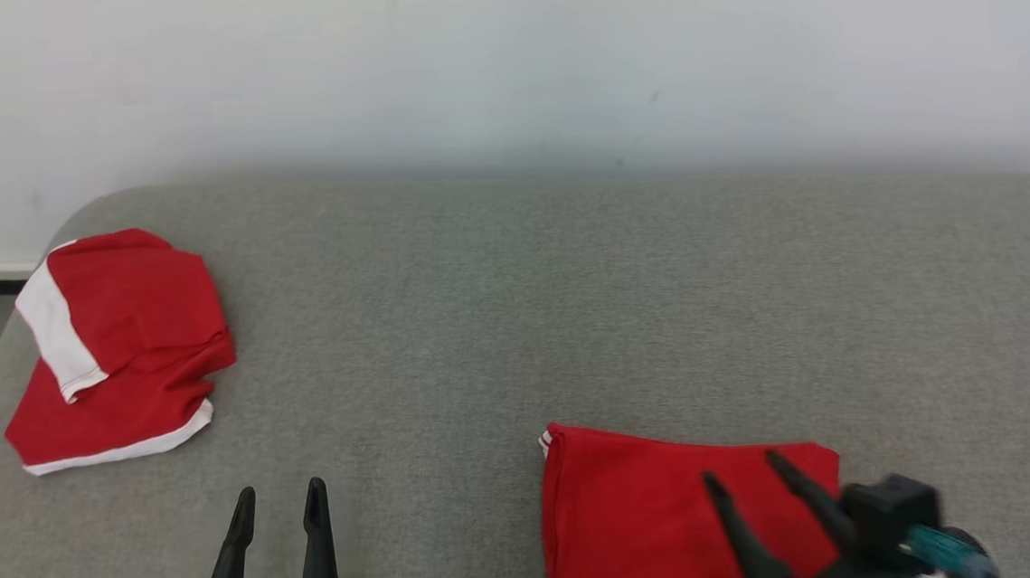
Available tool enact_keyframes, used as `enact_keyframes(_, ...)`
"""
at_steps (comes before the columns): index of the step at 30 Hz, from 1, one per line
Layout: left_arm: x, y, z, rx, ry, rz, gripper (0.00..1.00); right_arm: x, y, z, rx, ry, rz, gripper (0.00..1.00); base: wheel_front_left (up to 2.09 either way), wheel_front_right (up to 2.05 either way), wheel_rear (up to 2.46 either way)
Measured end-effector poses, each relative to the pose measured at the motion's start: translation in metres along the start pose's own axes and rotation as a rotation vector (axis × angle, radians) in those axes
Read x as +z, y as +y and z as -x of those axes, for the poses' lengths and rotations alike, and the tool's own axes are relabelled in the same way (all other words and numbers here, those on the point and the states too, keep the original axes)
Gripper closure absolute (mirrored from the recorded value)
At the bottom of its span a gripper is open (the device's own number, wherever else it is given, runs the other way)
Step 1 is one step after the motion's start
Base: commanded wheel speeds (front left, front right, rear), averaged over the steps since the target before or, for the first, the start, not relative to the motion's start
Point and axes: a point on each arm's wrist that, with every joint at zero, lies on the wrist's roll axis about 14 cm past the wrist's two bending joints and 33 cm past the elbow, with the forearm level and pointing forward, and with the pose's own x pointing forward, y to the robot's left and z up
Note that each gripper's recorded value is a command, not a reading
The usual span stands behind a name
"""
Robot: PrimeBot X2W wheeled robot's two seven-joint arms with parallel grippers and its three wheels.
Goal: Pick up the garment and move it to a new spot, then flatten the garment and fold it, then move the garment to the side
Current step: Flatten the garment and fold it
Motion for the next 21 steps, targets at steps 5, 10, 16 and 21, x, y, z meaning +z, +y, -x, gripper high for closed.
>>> enact_keyframes(5,-0.011,-0.009,-0.006,-0.039,0.034,-0.028,0.00,0.020,-0.049,0.034,-0.185,-0.204,-0.005,0.00,0.00,0.00,0.00)
enact_keyframes(10,-0.014,-0.015,-0.013,-0.066,0.042,-0.065,0.00,0.026,-0.089,0.062,-0.326,-0.330,-0.043,0.00,0.00,0.00,0.00)
enact_keyframes(16,-0.020,-0.017,-0.011,-0.074,0.061,-0.077,0.00,0.023,-0.129,0.084,-0.462,-0.382,-0.059,0.00,0.00,0.00,0.00)
enact_keyframes(21,-0.027,-0.009,-0.003,-0.049,0.088,-0.082,0.00,0.002,-0.136,0.081,-0.484,-0.301,-0.061,0.00,0.00,0.00,0.00)
